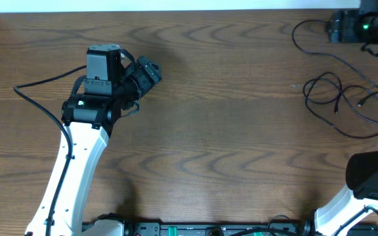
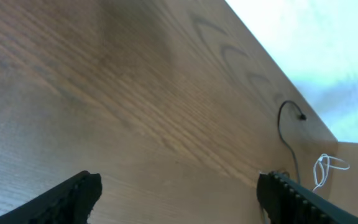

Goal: Untangle cables

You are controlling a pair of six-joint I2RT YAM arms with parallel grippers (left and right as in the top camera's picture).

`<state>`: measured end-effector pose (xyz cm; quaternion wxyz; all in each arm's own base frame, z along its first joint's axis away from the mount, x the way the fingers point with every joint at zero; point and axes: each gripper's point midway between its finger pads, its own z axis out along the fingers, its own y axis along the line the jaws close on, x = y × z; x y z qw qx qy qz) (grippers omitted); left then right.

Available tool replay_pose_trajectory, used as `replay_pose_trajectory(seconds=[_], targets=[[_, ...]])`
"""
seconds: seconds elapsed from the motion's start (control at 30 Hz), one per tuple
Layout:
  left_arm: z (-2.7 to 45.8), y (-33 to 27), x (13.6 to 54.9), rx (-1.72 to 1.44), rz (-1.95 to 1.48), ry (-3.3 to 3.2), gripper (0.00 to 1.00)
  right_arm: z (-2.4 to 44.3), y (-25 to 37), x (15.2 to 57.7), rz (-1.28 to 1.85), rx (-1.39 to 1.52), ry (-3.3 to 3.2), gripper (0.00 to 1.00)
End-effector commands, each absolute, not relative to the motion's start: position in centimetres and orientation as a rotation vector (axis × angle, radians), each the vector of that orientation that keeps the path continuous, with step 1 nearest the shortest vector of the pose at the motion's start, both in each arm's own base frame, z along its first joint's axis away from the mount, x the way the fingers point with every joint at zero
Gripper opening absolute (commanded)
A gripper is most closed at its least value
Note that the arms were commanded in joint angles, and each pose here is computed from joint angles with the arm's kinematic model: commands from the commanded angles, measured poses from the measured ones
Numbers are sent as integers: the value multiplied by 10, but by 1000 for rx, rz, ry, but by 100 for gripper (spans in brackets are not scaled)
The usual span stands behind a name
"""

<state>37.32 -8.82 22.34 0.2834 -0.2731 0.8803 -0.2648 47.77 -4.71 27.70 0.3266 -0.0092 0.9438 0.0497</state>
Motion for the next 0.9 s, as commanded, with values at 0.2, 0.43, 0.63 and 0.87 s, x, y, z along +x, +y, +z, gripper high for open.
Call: replay_pose_trajectory(seconds=[0.2, 0.43, 0.63, 0.87], targets=[[228, -86, 375, -729, -691, 2351, 94, 270, -37, 475, 103, -79, 2507, 85], [228, -86, 375, -730, -691, 2351, 95, 268, -36, 470, 107, -77, 2523, 87], [228, -86, 375, -729, -691, 2351, 95, 275, -28, 462, 115, -95, 2528, 89], [228, -86, 375, -729, -691, 2351, 95, 300, -8, 440, 125, -147, 2499, 91]])
